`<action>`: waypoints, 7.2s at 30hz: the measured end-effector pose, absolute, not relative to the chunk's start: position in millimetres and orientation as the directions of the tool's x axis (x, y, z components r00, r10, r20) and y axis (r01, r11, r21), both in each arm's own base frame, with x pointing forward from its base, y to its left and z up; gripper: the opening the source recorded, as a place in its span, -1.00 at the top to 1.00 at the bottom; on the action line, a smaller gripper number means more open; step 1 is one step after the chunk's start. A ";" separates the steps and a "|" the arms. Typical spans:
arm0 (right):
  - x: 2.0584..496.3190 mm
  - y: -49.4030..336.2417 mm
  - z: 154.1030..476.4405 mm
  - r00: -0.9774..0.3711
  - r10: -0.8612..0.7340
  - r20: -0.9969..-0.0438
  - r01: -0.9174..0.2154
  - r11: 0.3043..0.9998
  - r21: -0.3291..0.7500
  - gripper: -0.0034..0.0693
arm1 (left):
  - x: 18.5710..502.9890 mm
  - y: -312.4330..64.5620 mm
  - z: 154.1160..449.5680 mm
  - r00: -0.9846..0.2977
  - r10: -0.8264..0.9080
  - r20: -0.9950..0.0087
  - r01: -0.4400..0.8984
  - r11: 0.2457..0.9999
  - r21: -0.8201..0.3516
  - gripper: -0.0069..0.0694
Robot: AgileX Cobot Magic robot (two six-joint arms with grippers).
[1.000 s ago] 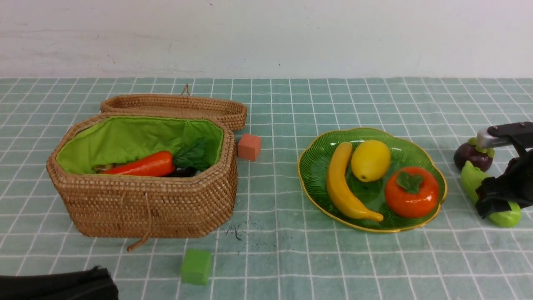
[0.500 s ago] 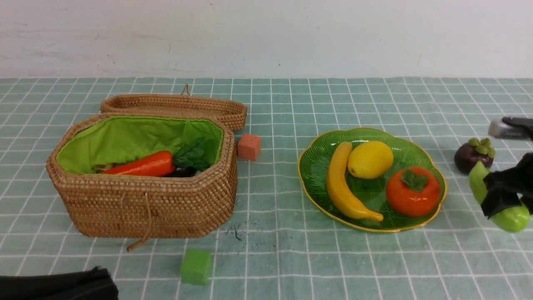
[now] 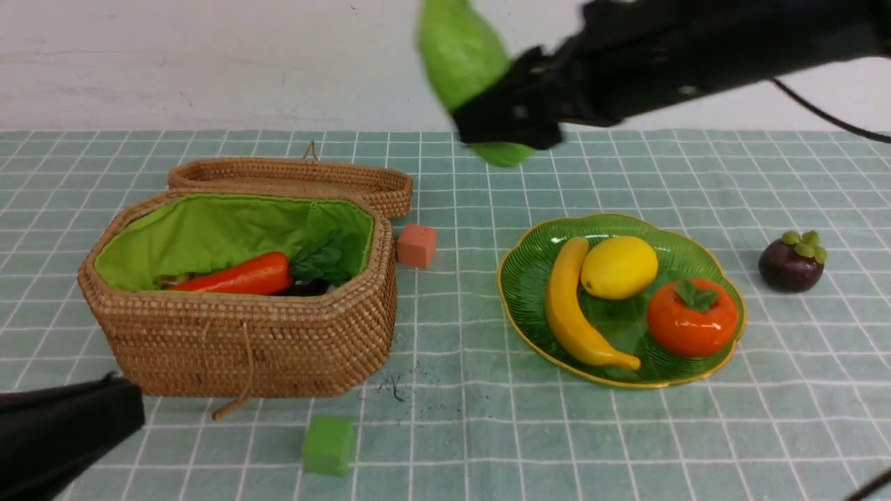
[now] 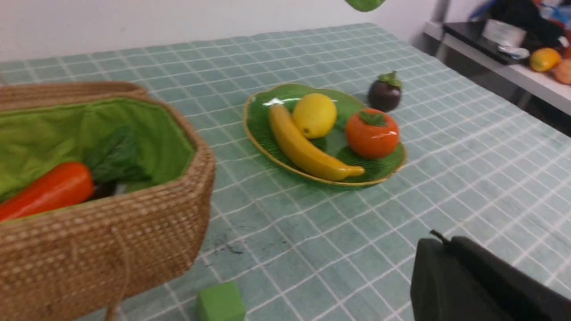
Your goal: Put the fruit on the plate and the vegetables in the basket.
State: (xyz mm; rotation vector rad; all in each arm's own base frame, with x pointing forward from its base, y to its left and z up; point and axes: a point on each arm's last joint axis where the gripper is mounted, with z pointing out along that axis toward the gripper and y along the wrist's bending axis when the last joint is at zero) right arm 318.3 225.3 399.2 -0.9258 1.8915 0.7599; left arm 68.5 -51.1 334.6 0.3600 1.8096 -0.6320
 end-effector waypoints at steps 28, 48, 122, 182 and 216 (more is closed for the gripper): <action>377.7 172.2 406.3 -0.559 -0.433 -0.707 -0.596 0.803 -0.020 -0.16 | 75.5 -44.3 347.3 -0.198 -0.167 -0.966 0.476 0.845 -0.244 0.80; 471.1 -70.1 234.3 -0.905 0.276 -0.323 0.244 0.960 0.137 -0.91 | 69.3 -53.1 345.0 -0.212 -0.094 -0.973 0.577 0.791 -0.202 0.80; 436.5 126.3 270.7 -0.961 -0.085 -0.263 -0.138 0.972 0.192 -0.75 | 67.6 -54.1 340.0 -0.282 -0.094 -0.955 0.572 0.782 -0.246 0.80; 434.1 128.1 278.7 -0.912 -0.263 -0.315 -0.325 0.932 0.163 0.09 | 68.4 -53.0 339.7 -0.262 -0.067 -0.963 0.570 0.795 -0.210 0.75; 54.7 20.2 310.6 -0.694 0.116 -0.711 -0.102 0.961 0.256 0.82 | 43.0 -31.3 266.1 -0.167 -0.083 -0.983 0.580 0.798 -0.166 0.85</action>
